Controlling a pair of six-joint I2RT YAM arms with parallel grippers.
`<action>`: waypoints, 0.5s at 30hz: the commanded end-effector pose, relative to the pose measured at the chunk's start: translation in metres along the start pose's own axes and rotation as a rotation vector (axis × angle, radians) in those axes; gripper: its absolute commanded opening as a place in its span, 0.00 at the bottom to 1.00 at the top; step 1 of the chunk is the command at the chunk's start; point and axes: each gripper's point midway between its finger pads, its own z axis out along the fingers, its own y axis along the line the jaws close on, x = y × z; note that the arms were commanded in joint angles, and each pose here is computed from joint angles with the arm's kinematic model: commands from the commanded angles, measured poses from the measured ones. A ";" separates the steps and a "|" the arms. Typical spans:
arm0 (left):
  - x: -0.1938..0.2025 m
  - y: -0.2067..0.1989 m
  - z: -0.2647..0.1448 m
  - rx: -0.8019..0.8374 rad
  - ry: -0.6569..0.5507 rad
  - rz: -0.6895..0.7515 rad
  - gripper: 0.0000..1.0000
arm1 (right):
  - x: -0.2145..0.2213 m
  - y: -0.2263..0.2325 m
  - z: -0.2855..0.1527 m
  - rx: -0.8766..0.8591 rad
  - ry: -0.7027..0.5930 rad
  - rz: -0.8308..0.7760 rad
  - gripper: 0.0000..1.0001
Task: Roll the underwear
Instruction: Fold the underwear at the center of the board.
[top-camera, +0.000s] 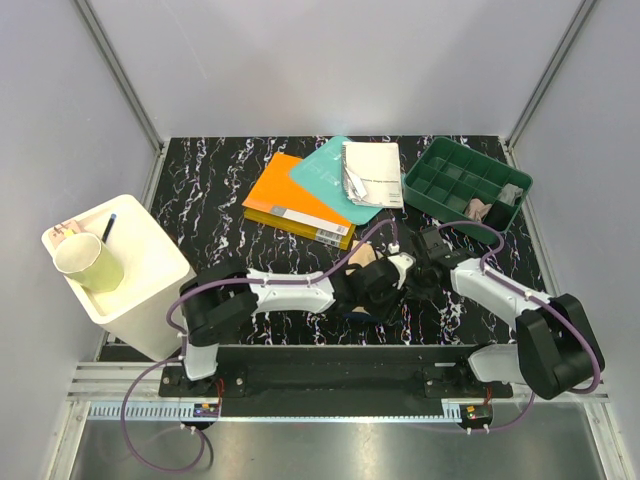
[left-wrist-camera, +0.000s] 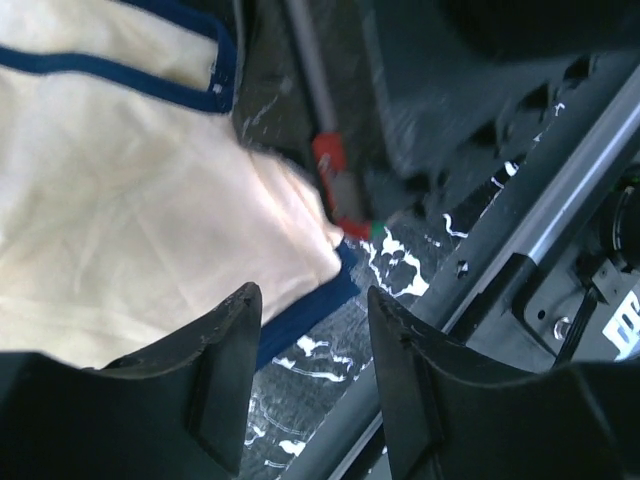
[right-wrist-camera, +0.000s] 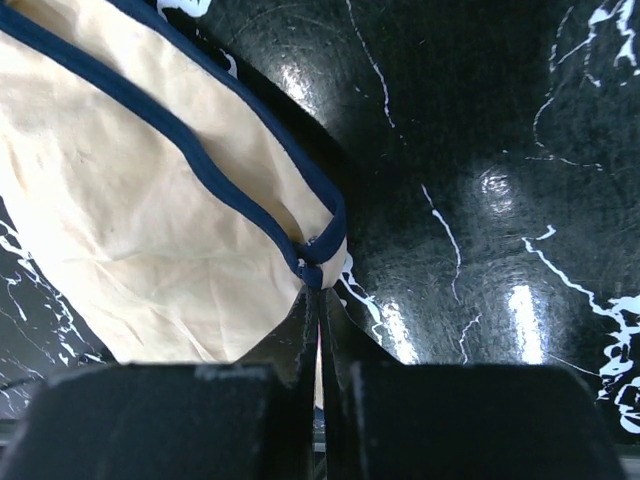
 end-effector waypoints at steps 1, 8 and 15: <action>-0.022 -0.008 0.006 -0.021 -0.037 0.008 0.48 | -0.007 0.018 -0.009 -0.053 0.000 -0.027 0.00; -0.034 0.028 -0.024 -0.162 -0.143 -0.038 0.48 | -0.014 0.028 -0.020 -0.089 -0.021 -0.031 0.00; -0.036 0.077 -0.050 -0.178 -0.240 -0.138 0.47 | -0.016 0.029 -0.022 -0.086 -0.019 -0.039 0.00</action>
